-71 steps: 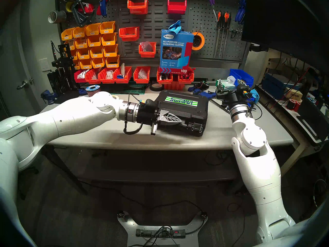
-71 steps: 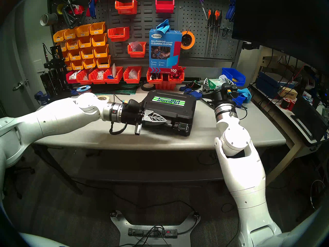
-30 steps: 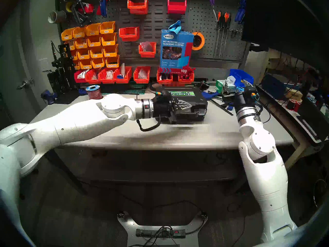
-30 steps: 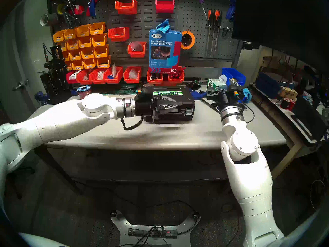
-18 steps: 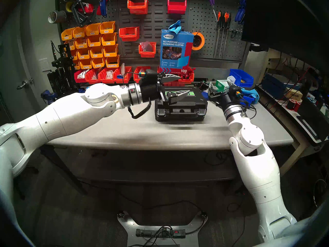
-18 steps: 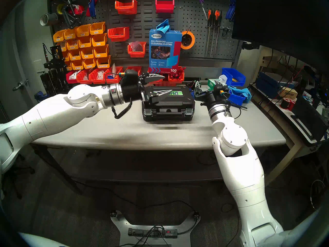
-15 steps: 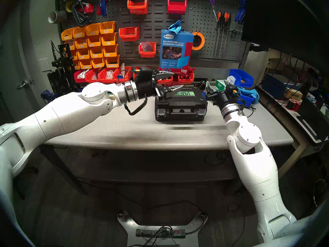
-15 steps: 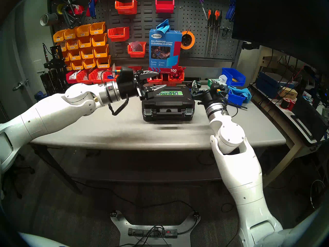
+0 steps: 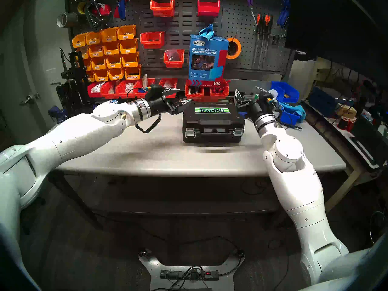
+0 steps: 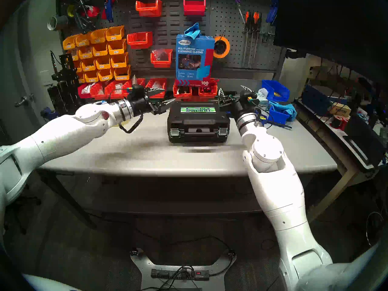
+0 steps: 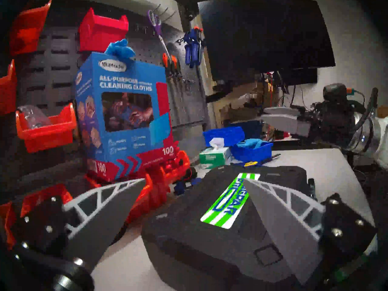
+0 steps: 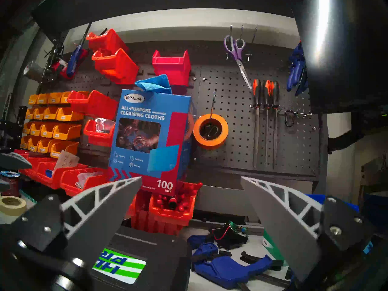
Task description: Open the tool box
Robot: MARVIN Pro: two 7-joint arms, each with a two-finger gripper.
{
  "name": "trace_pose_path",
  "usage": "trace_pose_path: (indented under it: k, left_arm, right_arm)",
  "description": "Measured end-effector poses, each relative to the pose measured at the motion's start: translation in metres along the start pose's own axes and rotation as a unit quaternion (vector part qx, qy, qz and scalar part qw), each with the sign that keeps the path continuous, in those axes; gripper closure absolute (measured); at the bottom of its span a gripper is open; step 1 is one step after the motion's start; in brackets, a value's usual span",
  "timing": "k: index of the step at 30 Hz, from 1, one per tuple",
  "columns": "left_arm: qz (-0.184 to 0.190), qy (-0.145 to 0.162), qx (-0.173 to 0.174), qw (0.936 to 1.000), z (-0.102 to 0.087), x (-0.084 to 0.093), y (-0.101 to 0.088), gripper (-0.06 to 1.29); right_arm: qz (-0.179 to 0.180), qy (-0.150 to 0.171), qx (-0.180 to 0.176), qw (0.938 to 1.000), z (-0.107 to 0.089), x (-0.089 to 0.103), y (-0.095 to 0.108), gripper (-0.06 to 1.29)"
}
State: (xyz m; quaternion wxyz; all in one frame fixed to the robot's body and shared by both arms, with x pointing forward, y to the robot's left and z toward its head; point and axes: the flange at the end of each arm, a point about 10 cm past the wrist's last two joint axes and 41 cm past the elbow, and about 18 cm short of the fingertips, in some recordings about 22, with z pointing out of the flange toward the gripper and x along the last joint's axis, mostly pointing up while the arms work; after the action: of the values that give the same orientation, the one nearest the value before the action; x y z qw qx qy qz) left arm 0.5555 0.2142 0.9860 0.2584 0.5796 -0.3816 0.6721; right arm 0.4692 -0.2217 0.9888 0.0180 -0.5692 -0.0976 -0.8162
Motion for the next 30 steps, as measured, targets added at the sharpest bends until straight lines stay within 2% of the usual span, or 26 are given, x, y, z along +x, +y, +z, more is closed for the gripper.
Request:
trace_pose_path:
  k: [6,16,19,24,30]
  left_arm:
    - [0.001,-0.014,-0.015,0.9998,0.011,-0.017,0.002,-0.01]
    - [0.0,-0.006,-0.028,0.9996,0.027,-0.021,0.002,0.0]
    - [0.0,-0.004,-0.031,0.9995,0.029,-0.02,0.002,0.0]
    - [0.002,0.001,-0.035,0.9994,0.029,-0.015,-0.001,0.0]
    - [0.008,0.013,-0.035,0.9993,0.023,-0.001,-0.006,0.0]
  right_arm:
    - [-0.005,-0.003,0.008,1.0,0.003,0.004,0.003,0.0]
    - [0.007,-0.008,0.019,0.9998,0.004,0.005,0.004,0.0]
    - [0.013,-0.011,0.026,0.9995,0.004,0.004,0.003,0.0]
    - [0.023,-0.023,0.057,0.9978,0.003,0.0,-0.003,0.0]
    - [0.025,-0.039,0.093,0.9945,0.003,-0.007,-0.004,0.0]
